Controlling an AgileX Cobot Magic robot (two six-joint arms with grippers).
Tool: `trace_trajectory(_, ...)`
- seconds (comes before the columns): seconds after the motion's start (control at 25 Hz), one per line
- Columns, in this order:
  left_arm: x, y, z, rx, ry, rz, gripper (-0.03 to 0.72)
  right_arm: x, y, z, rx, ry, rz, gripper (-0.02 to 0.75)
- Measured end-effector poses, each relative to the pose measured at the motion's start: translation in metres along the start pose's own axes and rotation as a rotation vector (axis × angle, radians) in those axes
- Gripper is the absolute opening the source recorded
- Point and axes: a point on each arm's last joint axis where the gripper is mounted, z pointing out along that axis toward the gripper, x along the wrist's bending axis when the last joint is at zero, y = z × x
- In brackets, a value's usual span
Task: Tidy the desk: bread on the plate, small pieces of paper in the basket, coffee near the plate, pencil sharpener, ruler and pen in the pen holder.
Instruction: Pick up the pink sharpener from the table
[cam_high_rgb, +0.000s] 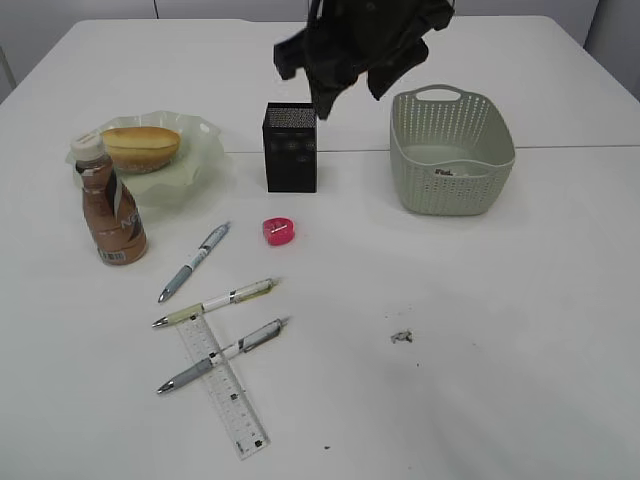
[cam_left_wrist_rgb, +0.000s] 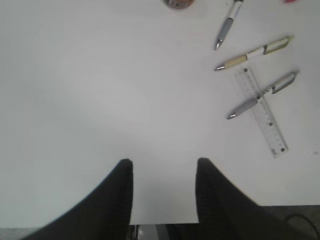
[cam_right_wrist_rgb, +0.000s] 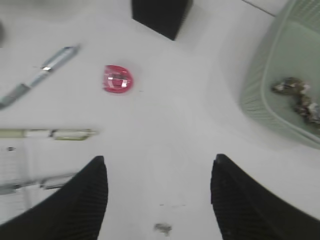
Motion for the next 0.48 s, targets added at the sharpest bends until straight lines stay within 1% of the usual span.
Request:
trace_trajectory(0.12,-0.004,-0.001,0.0,0.006,-0.043,0.011,0.307,0.007,-0.001,-0.027,-0.035,0.13,0.047,0.471)
trace_trajectory(0.24,-0.006,-0.001,0.0,0.008,-0.067,0.026,0.307,0.01,-0.002,-0.046,-0.06,0.212,0.081,0.466)
trace_trajectory(0.36,-0.007,-0.001,0.0,0.009,-0.082,0.046,0.307,0.011,-0.003,-0.064,-0.082,0.258,0.134,0.465)
trace_trajectory(0.48,-0.01,-0.001,0.0,0.011,-0.108,0.056,0.307,0.009,-0.005,-0.08,-0.102,0.278,0.185,0.465)
